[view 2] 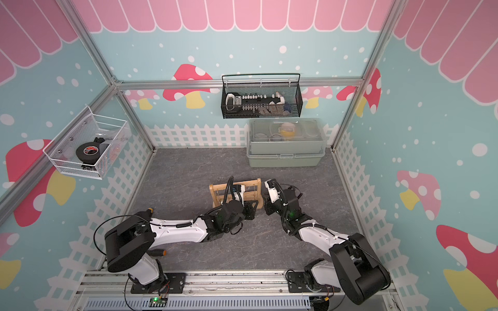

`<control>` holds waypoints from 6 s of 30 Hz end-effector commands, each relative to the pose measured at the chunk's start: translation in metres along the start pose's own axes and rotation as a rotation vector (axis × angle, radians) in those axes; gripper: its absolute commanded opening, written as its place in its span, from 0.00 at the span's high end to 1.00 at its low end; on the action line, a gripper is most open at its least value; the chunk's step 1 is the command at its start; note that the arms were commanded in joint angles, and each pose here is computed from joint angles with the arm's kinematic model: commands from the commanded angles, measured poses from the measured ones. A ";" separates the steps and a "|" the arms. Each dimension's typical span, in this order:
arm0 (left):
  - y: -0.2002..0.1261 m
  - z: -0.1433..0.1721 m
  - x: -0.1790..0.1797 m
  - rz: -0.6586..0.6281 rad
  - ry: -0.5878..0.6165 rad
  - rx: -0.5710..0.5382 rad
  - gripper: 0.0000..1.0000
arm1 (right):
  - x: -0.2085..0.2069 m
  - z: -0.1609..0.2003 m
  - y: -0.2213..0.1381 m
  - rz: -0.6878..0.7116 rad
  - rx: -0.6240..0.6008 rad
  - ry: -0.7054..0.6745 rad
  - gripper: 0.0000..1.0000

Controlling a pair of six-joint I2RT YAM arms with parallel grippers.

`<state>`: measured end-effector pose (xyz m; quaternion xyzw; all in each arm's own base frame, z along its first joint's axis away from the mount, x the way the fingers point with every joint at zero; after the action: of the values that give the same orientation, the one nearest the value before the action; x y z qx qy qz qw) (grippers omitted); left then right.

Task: Hang the necklace on the jewelry display stand
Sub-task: Adjust the necklace on the stand.

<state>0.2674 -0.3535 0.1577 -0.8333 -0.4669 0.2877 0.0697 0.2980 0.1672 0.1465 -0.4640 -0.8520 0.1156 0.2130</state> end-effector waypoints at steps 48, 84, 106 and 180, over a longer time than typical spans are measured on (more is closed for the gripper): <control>0.014 -0.015 0.032 -0.064 0.025 -0.044 0.98 | 0.025 -0.003 0.007 -0.204 0.006 -0.014 0.77; 0.010 -0.020 0.036 -0.059 0.012 -0.049 0.98 | 0.042 -0.014 0.007 -0.252 -0.034 -0.011 0.99; 0.009 -0.022 0.035 -0.052 0.003 -0.051 0.98 | 0.020 0.004 0.015 -0.099 0.043 -0.031 0.99; 0.024 -0.016 0.012 0.021 0.063 -0.012 0.77 | 0.028 -0.001 -0.005 -0.122 0.041 -0.041 0.99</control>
<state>0.2949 -0.3496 0.1547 -0.8475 -0.4509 0.2695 0.0760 0.2789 0.1850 0.1450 -0.4081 -0.8730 0.1389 0.2282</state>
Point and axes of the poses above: each gripper's point midway between its finger pads, its own y axis out along the fingers, its own x axis along the line the jaws close on, z = x × y, the point moved 4 cm from there along -y, back along the fingers, and after that the axes turned 9 degrees about y, right-handed, at the moved point
